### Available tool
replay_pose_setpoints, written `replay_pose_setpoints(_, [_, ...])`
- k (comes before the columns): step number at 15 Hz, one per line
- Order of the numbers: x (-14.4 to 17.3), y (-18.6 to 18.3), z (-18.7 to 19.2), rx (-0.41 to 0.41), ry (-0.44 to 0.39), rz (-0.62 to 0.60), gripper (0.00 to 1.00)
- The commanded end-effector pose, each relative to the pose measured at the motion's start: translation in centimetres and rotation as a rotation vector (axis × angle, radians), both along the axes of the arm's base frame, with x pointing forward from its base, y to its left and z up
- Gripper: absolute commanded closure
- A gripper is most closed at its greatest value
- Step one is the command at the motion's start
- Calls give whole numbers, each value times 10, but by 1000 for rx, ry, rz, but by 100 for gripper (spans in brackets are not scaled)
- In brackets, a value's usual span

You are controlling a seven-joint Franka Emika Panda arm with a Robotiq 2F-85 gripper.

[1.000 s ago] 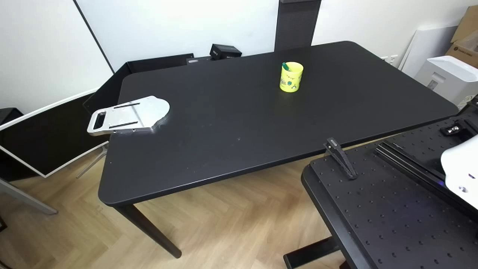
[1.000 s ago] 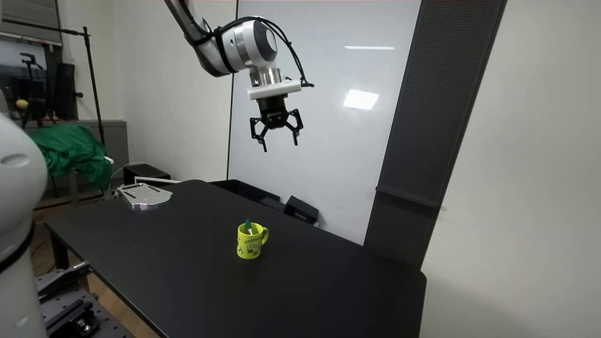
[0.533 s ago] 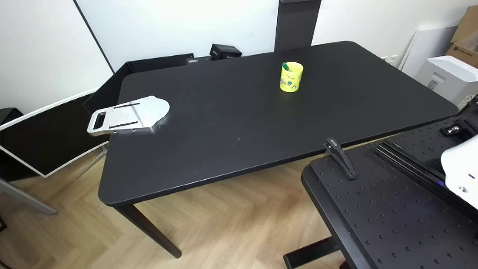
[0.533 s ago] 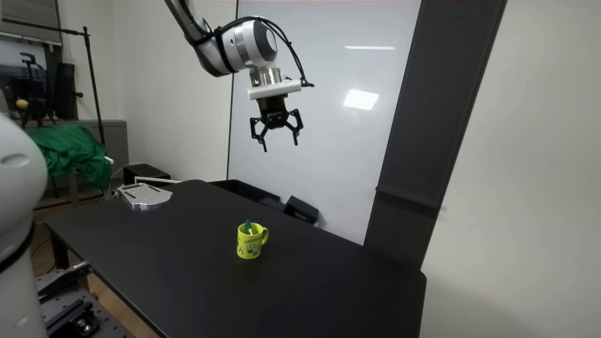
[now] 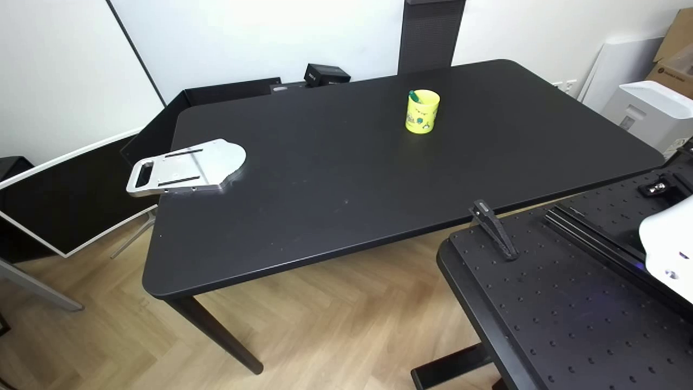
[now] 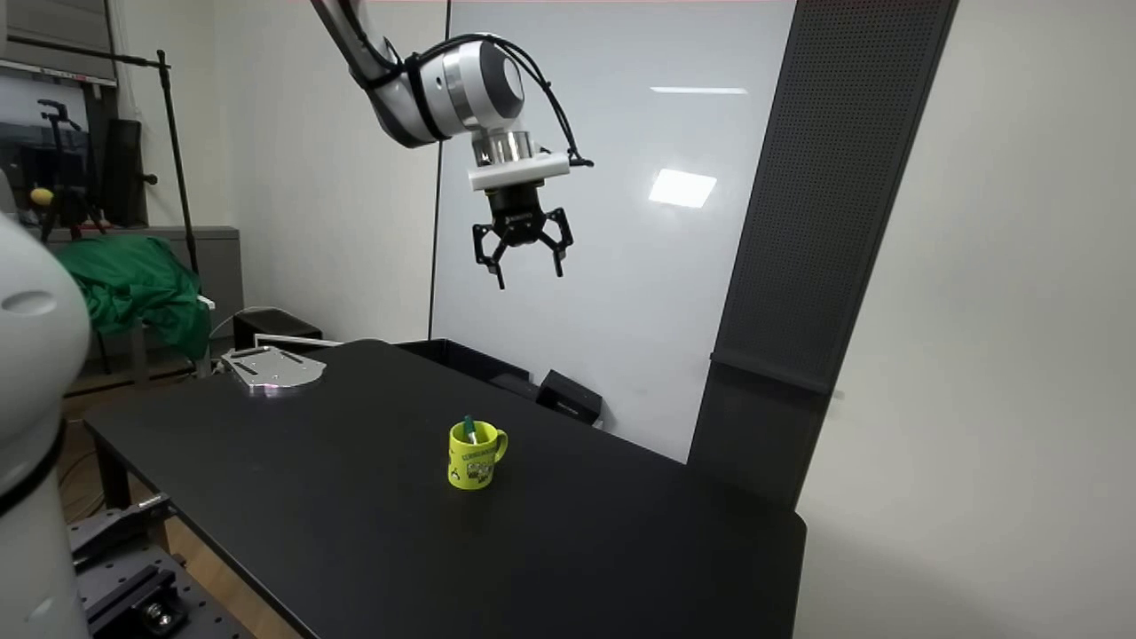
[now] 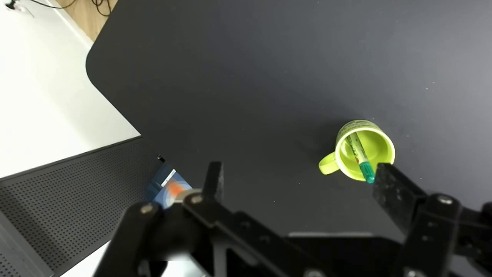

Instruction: Take the marker out of the mug and put it on the table

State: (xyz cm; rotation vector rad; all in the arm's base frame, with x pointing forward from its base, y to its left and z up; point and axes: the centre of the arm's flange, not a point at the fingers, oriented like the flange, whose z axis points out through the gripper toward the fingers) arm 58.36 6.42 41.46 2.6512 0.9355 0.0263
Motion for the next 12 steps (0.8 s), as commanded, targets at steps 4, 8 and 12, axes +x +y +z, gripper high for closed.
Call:
replay_pose_setpoints(4, [45, 18, -4, -46, -6, 13, 0])
replay_pose_setpoints(8, [68, 39, -15, -61, 3, 45, 0])
replay_pose_setpoints(12, [79, 66, -33, -64, 27, 79, 0])
